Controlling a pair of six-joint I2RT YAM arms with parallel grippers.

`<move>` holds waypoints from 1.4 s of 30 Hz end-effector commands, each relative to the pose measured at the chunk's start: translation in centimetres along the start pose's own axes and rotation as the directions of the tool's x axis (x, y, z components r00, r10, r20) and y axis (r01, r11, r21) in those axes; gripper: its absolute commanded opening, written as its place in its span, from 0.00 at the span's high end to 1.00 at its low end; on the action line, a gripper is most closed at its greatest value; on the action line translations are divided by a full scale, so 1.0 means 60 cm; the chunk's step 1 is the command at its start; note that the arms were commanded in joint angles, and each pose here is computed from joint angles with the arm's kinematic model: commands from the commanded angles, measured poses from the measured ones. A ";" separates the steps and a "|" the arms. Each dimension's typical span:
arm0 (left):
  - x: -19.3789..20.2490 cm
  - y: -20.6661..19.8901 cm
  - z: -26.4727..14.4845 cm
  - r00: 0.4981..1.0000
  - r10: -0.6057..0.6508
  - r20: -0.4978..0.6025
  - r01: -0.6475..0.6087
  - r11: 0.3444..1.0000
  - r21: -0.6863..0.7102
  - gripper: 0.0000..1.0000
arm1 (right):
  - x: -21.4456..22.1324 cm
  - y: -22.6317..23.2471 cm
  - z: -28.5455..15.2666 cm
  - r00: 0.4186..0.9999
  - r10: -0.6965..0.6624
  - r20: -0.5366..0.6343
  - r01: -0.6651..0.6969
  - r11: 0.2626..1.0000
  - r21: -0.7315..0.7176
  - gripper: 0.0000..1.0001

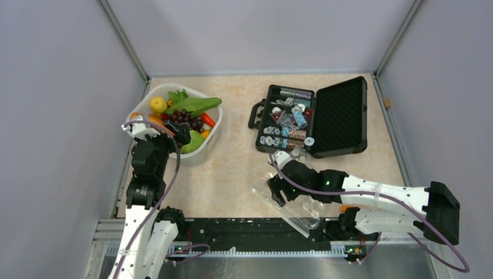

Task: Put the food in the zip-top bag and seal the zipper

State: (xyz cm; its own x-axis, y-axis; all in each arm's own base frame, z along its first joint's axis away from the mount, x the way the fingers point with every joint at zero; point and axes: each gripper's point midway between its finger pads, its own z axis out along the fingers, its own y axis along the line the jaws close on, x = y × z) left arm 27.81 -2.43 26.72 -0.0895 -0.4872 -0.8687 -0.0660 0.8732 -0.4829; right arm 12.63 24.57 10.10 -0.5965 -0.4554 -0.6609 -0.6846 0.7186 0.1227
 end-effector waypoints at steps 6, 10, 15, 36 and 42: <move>0.002 -0.045 -0.018 1.000 0.005 0.001 -0.005 0.987 0.163 0.01 | 0.033 0.063 0.028 1.000 -0.016 0.000 0.016 0.993 -0.116 0.35; 0.006 -0.044 -0.020 1.000 0.016 0.006 -0.017 0.985 0.173 0.01 | 0.043 0.062 0.045 0.998 -0.065 -0.002 0.065 0.997 -0.031 0.41; 0.007 -0.042 -0.021 1.000 0.016 0.006 -0.017 0.986 0.167 0.01 | 0.041 0.072 0.060 0.996 -0.090 0.011 0.090 0.996 -0.006 0.55; 0.024 -0.038 -0.026 1.000 0.028 -0.006 -0.027 0.983 0.183 0.01 | 0.061 0.056 0.101 0.988 -0.147 -0.049 0.154 0.969 0.195 0.98; 0.045 -0.049 -0.023 0.998 0.017 -0.055 -0.004 0.973 0.230 0.01 | 0.022 0.074 0.090 0.994 -0.107 -0.002 0.106 0.975 0.195 1.00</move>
State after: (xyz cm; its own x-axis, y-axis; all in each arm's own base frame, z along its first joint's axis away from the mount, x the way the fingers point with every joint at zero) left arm 26.19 -5.30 25.13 -0.1534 -0.4676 -0.8705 0.0960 0.8697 -0.4841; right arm 10.43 27.51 2.59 -0.5267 -0.6126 -0.5893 -0.6804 0.7194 -0.1397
